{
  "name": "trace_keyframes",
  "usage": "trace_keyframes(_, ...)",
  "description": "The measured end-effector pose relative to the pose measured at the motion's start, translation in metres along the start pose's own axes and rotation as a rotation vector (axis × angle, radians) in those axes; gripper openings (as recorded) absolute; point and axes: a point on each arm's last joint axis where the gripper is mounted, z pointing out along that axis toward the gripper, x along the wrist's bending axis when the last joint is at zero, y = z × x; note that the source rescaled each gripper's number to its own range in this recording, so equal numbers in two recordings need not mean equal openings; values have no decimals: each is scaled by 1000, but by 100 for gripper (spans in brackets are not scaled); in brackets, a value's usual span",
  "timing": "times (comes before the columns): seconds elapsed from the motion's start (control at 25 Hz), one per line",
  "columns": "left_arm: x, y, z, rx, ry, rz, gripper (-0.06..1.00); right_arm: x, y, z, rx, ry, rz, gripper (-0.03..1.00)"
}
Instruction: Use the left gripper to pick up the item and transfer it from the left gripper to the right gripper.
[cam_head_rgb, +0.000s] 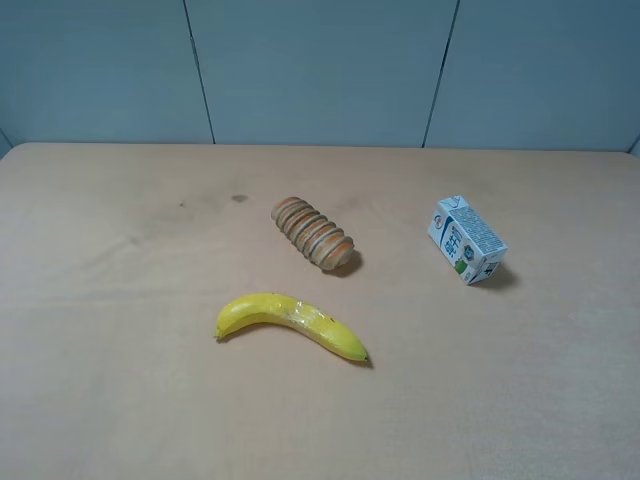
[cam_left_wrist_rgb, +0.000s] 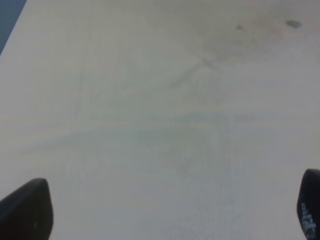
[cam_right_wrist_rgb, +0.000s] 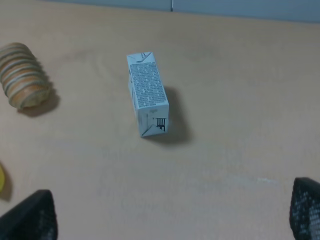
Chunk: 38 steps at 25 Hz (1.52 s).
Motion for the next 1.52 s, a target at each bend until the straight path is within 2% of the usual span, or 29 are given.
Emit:
trace_keyframes(0.44,0,0,0,0,0,0,97,0,0,0,-2,-17,9,100)
trace_keyframes(0.68,0,0,0,-1,1,0,97,1,0,0,-15,-224,107,100)
trace_keyframes(0.76,0,0,0,-1,1,0,97,1,0,0,-16,-246,117,100)
trace_keyframes(1.52,0,0,0,-1,1,0,97,1,0,0,-18,-242,117,100)
